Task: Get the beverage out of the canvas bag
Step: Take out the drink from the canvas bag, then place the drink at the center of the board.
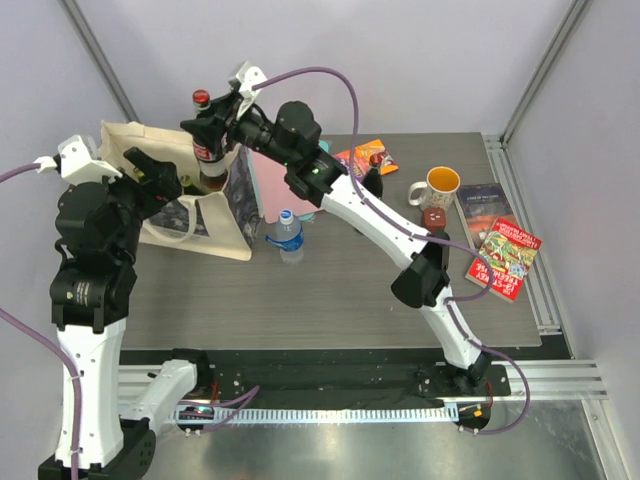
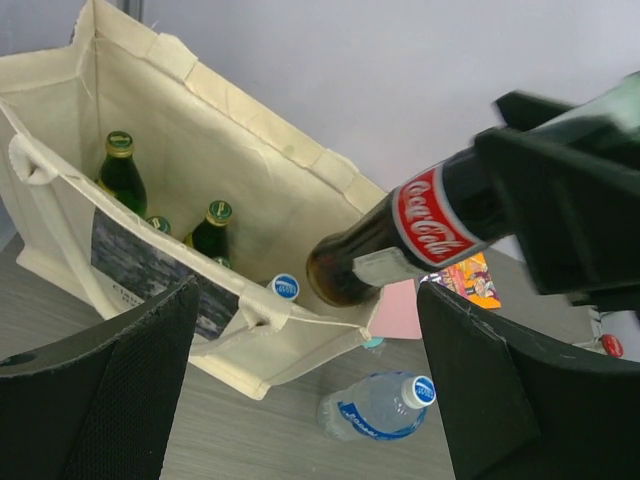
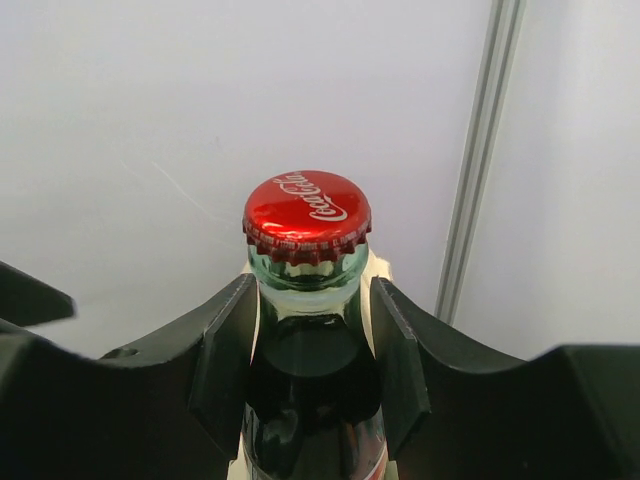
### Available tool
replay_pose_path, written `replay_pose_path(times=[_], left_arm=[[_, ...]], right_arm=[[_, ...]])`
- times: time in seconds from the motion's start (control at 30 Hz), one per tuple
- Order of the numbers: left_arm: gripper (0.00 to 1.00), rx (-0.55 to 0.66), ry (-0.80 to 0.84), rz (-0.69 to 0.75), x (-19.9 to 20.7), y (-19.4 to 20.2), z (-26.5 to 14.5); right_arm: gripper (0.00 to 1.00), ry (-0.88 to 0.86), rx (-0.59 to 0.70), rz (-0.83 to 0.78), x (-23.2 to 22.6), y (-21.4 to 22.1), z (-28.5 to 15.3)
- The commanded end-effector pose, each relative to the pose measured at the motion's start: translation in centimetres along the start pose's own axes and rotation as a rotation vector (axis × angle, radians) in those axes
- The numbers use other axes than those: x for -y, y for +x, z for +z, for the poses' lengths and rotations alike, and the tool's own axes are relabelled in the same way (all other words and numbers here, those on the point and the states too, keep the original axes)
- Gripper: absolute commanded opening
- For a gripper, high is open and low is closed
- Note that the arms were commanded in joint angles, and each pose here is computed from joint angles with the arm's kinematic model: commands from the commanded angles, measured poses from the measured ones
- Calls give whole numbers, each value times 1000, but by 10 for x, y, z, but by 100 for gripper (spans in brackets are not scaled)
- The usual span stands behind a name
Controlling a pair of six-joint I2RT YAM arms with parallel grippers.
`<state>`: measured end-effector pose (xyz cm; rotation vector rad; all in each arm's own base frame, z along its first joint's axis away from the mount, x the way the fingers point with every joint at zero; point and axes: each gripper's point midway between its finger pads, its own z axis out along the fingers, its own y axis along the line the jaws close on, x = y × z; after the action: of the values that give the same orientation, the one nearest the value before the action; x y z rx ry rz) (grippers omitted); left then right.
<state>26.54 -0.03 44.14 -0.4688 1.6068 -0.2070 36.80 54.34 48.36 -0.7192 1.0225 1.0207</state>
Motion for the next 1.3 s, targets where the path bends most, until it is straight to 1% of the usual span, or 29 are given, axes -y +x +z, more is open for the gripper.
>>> replay_pose_path(times=[0.0, 0.23, 0.33, 0.37, 0.4, 0.43, 0.47, 0.5, 0.53, 0.57, 0.6, 0.63, 0.67, 0.7, 0.73, 0.77, 0.87, 1.0, 1.03, 1.07, 1.1, 1.13, 1.2, 1.23, 1.27], left_arm=[[89, 4, 7, 10, -2, 5, 0], [90, -20, 9, 12, -6, 19, -2], [90, -36, 17, 12, -6, 25, -1], [90, -45, 16, 16, -7, 28, 1], [90, -47, 20, 14, -6, 29, 0], [90, -50, 24, 13, -6, 31, 1], [90, -53, 22, 12, -6, 32, 2], [90, -55, 26, 12, -6, 33, 2], [90, -59, 27, 13, -6, 35, 3], [90, -59, 28, 13, -6, 35, 3], [90, -59, 28, 11, -6, 35, 3], [90, -63, 29, 13, -6, 37, 4], [90, -67, 28, 15, -6, 38, 5], [90, -69, 28, 16, -6, 39, 5], [90, -75, 27, 17, -7, 41, 6], [90, -75, 27, 17, -7, 41, 6], [90, -79, 29, 19, -6, 42, 8], [90, -87, 27, 18, -5, 43, 12], [90, -87, 27, 18, -5, 43, 12], [90, -93, 25, 14, -5, 45, 13], [91, -98, 21, 14, -5, 46, 15], [90, -100, 22, 11, -5, 47, 15], [90, -111, 14, 8, -7, 51, 17], [90, -115, 14, 8, -7, 52, 18], [90, -116, 15, 5, -6, 53, 18]], right_arm=[[1, -48, 397, -89, -30, -204, -43], [1, -55, 381, -87, -34, -221, -59], [1, -55, 350, -91, -35, -223, -68], [1, -53, 319, -87, -33, -213, -69], [1, -58, 324, -93, -37, -225, -79], [1, -60, 305, -95, -38, -222, -82], [1, -54, 258, -87, -35, -204, -84], [1, -55, 270, -107, -39, -219, -97], [1, -58, 252, -110, -40, -215, -103], [1, -56, 194, -97, -39, -190, -105], [1, -49, 185, -111, -38, -190, -112], [1, -50, 190, -115, -44, -200, -125], [1, -40, 142, -108, -41, -181, -131], [1, -36, 129, -108, -42, -178, -137], [1, -32, 142, -120, -46, -190, -152], [1, -20, 90, -108, -42, -166, -158], [1, 3, 40, -98, -44, -146, -187], [1, 66, -4, -125, -30, -133, -225], [1, 77, -35, -120, -27, -117, -232], [1, 84, -17, -133, -29, -127, -242], [1, 106, -26, -142, -22, -124, -249], [1, 117, -53, -135, -20, -111, -256], [1, 142, -55, -142, -17, -110, -270], [1, 160, -89, -132, -11, -92, -278], [1, 171, -96, -141, -9, -88, -283]])
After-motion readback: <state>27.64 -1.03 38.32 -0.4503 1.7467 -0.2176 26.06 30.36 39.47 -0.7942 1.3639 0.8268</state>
